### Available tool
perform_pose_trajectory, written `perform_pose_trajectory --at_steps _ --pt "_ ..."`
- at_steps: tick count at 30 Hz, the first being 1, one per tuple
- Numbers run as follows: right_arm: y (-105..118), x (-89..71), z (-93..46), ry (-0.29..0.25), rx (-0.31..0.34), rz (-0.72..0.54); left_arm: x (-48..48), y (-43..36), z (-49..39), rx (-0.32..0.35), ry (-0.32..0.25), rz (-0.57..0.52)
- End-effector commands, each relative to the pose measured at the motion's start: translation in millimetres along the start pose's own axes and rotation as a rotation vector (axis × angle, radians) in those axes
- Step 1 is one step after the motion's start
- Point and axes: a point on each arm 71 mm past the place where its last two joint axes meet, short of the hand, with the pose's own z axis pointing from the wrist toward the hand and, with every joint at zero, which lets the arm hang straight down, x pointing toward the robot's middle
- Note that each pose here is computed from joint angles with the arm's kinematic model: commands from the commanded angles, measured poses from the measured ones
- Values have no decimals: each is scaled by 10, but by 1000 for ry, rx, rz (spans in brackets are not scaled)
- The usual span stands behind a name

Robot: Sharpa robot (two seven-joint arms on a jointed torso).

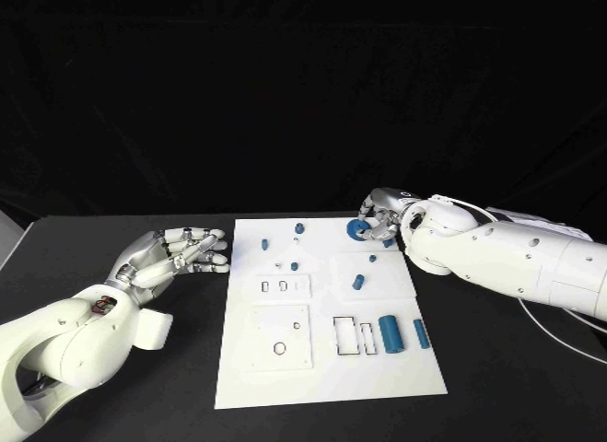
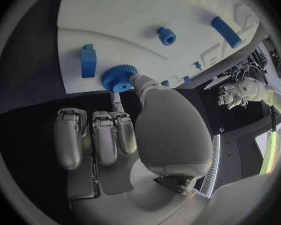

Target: Assemble the parts on the task board

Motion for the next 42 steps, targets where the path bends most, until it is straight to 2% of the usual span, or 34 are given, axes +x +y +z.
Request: perform_pose_trajectory --at_steps 1,9,21,25,33,42 --pt "2 62 -12 36 -5 -3 27 -5 5 5 22 -3" --pt "15 54 6 18 -3 7 32 -2 8 4 24 -4" --pt "169 -29 -71 -114 -56 -3 28 5 7 -1 22 -3" --pt "302 -55 -141 -161 -102 -14 27 6 6 -2 22 -3" --pt "712 -85 -320 -257 -235 -83 34 9 7 -3 23 -4" --pt "1078 19 -401 -291 -333 -168 40 10 6 -3 25 -5"
